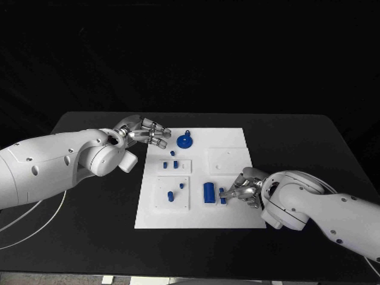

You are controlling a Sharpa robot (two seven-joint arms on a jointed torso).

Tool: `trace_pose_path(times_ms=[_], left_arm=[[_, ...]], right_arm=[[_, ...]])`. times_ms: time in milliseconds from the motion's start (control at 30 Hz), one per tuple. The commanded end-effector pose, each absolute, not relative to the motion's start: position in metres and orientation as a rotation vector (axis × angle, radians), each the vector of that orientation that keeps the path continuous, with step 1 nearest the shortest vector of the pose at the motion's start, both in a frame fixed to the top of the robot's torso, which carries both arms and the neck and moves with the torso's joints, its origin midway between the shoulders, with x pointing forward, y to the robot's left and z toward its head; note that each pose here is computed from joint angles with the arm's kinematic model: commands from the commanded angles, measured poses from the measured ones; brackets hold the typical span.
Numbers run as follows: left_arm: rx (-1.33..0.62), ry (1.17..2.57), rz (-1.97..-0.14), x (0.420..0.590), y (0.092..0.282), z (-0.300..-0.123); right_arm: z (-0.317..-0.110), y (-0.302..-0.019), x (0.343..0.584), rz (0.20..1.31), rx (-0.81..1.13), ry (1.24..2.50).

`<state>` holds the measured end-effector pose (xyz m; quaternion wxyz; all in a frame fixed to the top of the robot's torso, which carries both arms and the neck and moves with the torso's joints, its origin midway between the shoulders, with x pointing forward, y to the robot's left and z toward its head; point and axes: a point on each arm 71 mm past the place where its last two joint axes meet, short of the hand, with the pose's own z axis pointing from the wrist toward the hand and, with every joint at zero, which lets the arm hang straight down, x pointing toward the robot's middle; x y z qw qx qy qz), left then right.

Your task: Assemble the parts on the task board

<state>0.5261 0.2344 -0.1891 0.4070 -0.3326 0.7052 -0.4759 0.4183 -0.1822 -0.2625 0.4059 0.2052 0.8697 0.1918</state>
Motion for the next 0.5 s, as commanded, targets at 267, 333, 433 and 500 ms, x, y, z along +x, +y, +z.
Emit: trace_pose_path(times_ms=[267,333,433,500], left_arm=[[-0.827,1.789,-1.21,0.5255,0.2327,-0.1887],[-0.827,1.789,-1.21,0.5255,0.2327,-0.1887],[-0.827,1.789,-1.209,0.5256,0.2329,-0.1887],[-0.827,1.789,-1.209,0.5256,0.233,-0.1887]], right_arm=[[-0.2729,-0.1849,0.4181,0.46,0.49,2.226],[-0.2745,-0.1851,0.4181,0.451,0.485,2.225],[-0.2761,-0.1857,0.418,0.444,0.483,2.221],[-0.2767,-0.1865,0.4182,0.445,0.487,2.217]])
